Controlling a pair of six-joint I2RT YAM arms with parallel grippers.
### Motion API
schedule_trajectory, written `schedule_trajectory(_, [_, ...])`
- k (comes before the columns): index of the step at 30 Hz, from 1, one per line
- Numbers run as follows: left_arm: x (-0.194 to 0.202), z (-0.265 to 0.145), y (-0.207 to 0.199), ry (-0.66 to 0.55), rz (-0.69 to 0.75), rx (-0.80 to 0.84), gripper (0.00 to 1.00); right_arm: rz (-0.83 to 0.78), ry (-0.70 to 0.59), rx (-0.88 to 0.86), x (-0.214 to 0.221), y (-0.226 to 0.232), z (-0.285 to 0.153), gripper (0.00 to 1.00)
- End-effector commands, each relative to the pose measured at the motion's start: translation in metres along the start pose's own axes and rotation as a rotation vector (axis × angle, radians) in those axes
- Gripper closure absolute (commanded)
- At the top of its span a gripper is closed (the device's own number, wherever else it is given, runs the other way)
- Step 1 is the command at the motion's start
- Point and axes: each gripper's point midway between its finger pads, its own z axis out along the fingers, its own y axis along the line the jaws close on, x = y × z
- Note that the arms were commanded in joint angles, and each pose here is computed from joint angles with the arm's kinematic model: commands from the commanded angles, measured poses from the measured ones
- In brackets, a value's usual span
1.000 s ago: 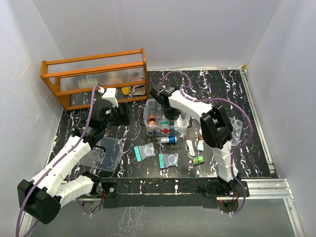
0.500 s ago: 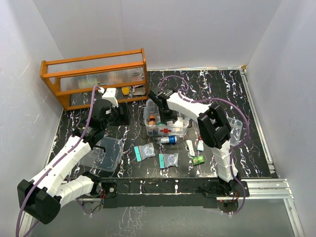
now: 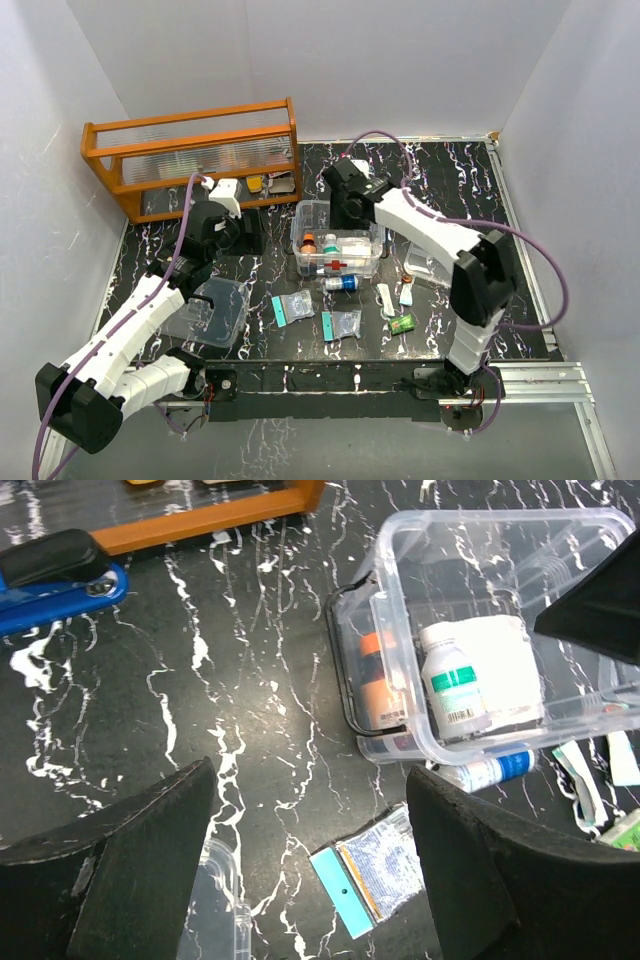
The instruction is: Organize the medicine kit
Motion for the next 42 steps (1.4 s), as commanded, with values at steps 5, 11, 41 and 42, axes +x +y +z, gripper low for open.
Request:
schedule_trajectory(5, [0.022,0.003,-0.03,0.116,0.012,0.176,0.24,0.107,-0.309,-0.234,-0.044,0.009,-0.076,0.55])
schedule_trajectory(11, [0.071,0.014,-0.028,0.28,-0.214,0.119,0.32,0.155,-0.408,-0.295,-0.039,-0.002,-0.098,0.54])
schedule_trajectory(41, [0.193,0.035,-0.047,0.565,-0.439,-0.34,0.42,0.116,-0.484,-0.384,-0.006,-0.022,-0.116,0.52])
schedule_trajectory(42, [0.195,0.036,-0.047,0.567,-0.433,-0.35,0.45,0.117,-0.483,-0.384,-0.005,-0.022,-0.115,0.52])
